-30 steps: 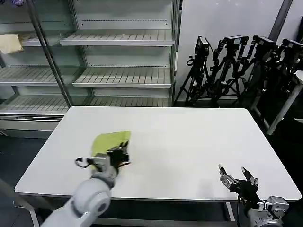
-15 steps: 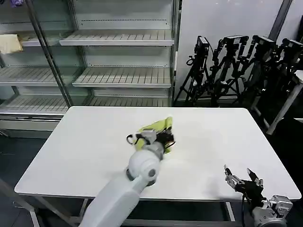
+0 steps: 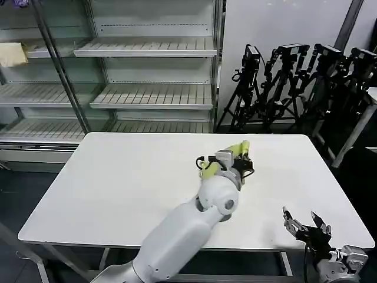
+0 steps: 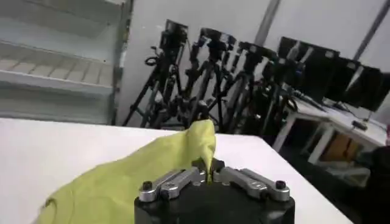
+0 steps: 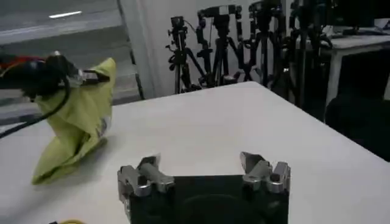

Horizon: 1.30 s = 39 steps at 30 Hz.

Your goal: Fold and organize the clothes.

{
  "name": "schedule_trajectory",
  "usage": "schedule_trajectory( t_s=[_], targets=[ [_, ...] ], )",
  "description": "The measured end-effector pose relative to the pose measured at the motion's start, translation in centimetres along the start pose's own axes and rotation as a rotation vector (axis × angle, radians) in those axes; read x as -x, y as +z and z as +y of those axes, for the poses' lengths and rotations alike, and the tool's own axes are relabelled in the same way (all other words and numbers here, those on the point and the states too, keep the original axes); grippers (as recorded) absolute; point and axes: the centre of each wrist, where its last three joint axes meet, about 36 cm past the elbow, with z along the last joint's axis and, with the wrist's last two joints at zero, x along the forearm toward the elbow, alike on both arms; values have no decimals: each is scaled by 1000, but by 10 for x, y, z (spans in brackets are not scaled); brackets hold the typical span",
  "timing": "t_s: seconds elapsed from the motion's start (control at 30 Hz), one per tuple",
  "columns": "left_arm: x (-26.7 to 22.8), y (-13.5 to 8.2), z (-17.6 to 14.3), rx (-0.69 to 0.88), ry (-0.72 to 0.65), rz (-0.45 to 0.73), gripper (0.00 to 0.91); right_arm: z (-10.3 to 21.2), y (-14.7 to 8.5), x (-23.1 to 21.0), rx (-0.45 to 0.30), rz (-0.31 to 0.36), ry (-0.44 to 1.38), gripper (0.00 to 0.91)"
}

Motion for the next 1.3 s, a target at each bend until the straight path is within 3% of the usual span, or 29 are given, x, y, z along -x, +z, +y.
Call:
schedule_trajectory(
  t_s=[0.17, 0.37, 0.57, 0.8, 1.0, 1.17, 1.3],
  targets=[
    [-1, -13, 1, -7, 1, -13, 20, 1, 0, 1, -1, 1, 1, 907],
    [-18, -45, 37, -91, 10, -46, 20, 2, 1, 0, -1, 4, 5, 907],
    [-59, -68, 119, -141, -58, -92, 20, 3, 0, -7, -2, -7, 7, 907],
    [-147, -84, 235, -110, -207, -164, 20, 10, 3, -8, 0, 0, -7, 907],
    [-219, -105, 285, 57, -315, -224, 20, 19, 6, -8, 6, 0, -23, 907],
    [-247, -98, 284, 268, -340, -229, 20, 24, 8, -10, 8, -6, -30, 907],
    [-238, -60, 278, 453, -337, -160, 20, 25, 10, -13, 8, -11, -25, 907]
  ],
)
